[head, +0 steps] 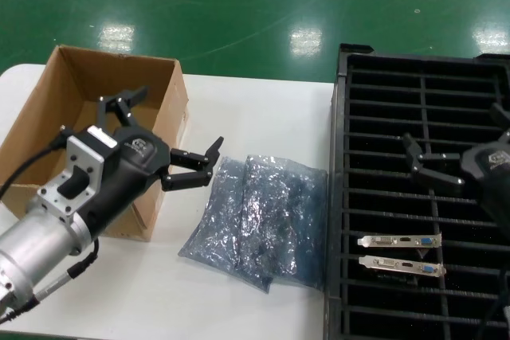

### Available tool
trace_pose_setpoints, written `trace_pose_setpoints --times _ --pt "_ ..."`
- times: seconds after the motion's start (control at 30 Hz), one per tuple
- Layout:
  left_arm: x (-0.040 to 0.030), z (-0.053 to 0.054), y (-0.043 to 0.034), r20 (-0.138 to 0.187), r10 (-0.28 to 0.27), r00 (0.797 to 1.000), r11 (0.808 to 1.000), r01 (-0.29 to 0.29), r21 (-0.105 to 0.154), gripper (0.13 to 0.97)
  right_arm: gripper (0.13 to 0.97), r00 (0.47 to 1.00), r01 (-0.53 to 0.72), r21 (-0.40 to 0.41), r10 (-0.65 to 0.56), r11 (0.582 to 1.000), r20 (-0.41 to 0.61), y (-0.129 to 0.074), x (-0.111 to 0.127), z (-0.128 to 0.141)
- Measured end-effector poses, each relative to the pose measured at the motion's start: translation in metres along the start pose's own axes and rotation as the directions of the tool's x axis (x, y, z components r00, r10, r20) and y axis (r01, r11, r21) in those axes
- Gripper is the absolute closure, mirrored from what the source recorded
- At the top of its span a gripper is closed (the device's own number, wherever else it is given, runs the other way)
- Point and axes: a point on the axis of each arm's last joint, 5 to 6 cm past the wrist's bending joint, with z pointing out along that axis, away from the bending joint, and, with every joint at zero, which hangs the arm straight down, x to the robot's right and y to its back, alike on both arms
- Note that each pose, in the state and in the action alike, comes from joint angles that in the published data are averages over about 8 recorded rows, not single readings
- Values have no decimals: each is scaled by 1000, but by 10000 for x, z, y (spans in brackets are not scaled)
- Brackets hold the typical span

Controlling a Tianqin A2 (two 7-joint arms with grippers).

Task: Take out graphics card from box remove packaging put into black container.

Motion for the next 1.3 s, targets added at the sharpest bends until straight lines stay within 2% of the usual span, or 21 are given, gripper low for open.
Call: trace_pose_setpoints --times 0.3,0.57,0.83,1.13,1.3 --pt "182 -75 186 84 -81 993 997 81 6 132 130 999 -27 2 27 1000 -45 179 -95 -119" --pt "348 -165 354 168 -150 974 988 152 1 132 130 994 -52 -9 51 999 -95 339 -178 -238" --pt "516 -277 521 256 -211 943 975 222 -13 132 130 986 -77 -31 71 997 -149 497 -260 -367" --pt "706 -425 701 358 -265 896 954 297 -39 132 130 973 -106 -69 88 992 -214 668 -349 -522" --pt "763 -474 752 388 -277 879 946 319 -48 132 130 968 -114 -83 92 990 -234 717 -376 -570"
